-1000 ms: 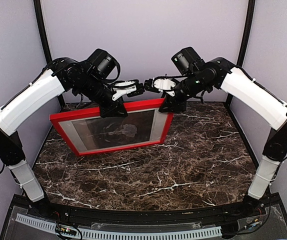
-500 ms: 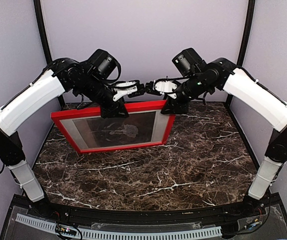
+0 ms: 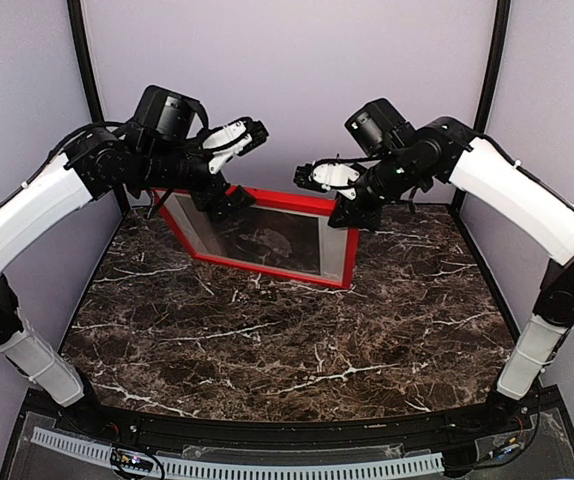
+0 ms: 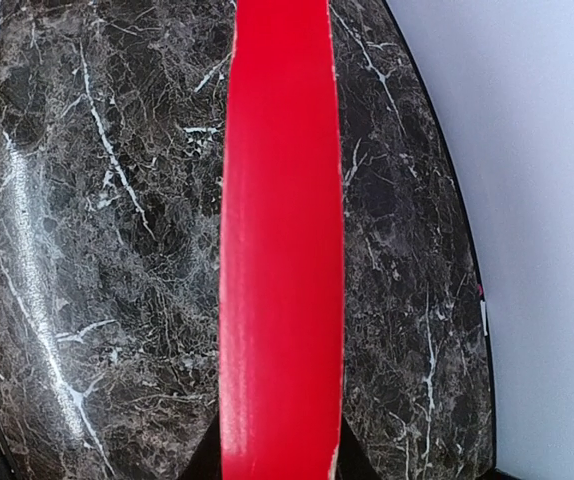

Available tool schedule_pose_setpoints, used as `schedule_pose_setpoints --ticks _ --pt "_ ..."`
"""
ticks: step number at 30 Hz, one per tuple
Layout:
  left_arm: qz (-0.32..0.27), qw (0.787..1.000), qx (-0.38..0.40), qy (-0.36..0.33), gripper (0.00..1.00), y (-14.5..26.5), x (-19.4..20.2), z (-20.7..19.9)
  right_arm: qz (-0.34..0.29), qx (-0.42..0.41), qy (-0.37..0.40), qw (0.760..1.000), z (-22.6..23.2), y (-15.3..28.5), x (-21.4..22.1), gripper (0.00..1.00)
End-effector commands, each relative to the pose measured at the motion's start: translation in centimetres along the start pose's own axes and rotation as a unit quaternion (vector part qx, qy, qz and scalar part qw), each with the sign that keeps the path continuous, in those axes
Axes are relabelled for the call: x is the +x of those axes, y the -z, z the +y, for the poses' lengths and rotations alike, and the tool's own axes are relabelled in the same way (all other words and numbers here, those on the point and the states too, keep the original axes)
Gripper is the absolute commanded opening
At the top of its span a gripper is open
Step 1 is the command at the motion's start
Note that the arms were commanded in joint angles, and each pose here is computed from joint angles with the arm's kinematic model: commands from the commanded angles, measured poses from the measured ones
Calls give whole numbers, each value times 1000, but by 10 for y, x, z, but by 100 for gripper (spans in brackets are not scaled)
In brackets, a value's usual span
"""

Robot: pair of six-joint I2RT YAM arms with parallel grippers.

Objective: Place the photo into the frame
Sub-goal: Pass from the left arm to the right, then turn over the photo frame at the center of the board.

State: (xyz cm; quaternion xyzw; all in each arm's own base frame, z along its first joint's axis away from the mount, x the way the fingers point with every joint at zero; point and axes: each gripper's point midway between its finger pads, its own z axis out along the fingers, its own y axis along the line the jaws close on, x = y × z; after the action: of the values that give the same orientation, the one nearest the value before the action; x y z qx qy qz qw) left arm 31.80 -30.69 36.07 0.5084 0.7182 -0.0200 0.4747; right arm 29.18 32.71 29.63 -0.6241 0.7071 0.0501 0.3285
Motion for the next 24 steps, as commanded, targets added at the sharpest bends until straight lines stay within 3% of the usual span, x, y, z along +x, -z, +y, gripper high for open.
schedule_pose_setpoints --ticks 1,7,12,24 --pt "-106 985 -126 42 99 59 -37 53 -93 38 -52 994 -25 30 -44 0" --pt "-140 965 -209 81 99 99 -36 83 -117 31 -116 986 -38 37 -58 0" --pt "-130 960 -221 109 99 99 -25 84 -151 21 -200 968 -61 50 -65 0" --pt "-65 966 -189 163 99 39 13 58 -206 -69 -431 876 -82 41 -54 0"
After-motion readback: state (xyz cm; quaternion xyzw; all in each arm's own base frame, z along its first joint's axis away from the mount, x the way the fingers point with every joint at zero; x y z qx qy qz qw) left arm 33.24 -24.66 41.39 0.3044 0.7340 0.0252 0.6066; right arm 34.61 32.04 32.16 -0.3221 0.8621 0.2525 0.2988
